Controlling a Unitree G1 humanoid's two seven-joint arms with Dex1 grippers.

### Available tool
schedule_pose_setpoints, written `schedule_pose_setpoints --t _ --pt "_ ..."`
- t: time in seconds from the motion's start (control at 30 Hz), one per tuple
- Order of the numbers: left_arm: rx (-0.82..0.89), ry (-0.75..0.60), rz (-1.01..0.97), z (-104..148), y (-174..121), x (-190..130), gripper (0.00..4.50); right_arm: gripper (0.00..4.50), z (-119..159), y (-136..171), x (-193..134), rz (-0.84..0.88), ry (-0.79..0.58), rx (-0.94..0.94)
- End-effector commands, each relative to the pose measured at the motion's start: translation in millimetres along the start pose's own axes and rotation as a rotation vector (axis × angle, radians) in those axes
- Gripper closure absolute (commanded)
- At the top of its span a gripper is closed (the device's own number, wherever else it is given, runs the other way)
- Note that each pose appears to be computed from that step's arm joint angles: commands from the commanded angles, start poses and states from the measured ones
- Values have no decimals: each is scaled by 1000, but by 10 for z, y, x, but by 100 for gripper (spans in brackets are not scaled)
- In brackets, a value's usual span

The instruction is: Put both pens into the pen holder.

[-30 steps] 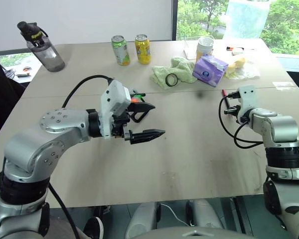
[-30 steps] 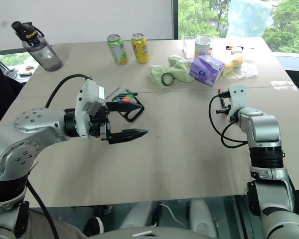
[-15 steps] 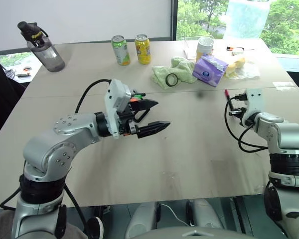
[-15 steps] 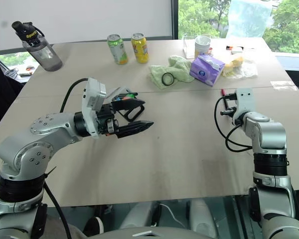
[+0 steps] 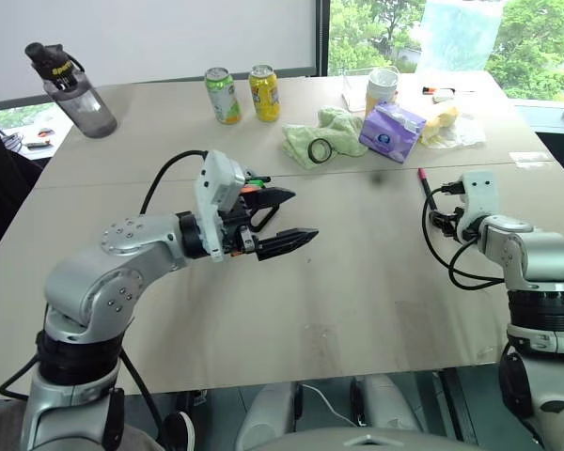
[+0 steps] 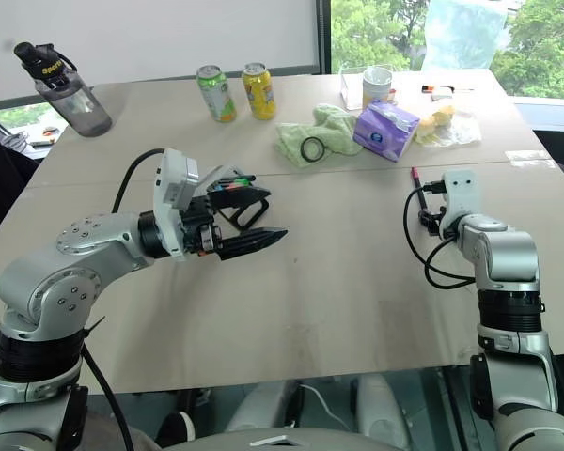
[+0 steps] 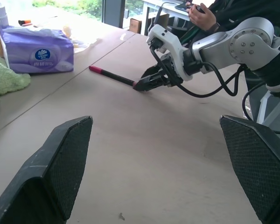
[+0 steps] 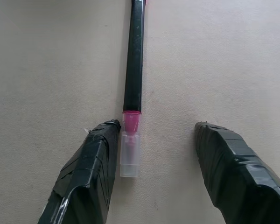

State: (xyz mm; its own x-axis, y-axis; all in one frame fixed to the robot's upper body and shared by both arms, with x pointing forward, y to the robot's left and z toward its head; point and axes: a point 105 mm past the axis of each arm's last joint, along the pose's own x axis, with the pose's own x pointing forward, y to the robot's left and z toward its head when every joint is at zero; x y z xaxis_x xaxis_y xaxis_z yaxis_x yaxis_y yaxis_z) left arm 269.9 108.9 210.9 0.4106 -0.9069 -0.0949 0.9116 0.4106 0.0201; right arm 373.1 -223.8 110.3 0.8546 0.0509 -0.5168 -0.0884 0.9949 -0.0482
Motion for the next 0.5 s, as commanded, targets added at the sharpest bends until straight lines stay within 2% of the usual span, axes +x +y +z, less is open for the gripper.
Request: schedule_pose_setpoints --t 0.03,0.17,0.4,0.5 --pt "49 -19 -9 86 -44 -21 0 253 -157 48 7 38 67 13" --pt "52 -20 -19 86 -55 -15 0 437 -161 49 1 43 67 20" --pt "73 -12 -31 78 -52 -21 0 444 -130 20 1 46 36 56" --pt "50 -38 -30 68 -53 10 0 444 -25 -72 -27 3 -48 89"
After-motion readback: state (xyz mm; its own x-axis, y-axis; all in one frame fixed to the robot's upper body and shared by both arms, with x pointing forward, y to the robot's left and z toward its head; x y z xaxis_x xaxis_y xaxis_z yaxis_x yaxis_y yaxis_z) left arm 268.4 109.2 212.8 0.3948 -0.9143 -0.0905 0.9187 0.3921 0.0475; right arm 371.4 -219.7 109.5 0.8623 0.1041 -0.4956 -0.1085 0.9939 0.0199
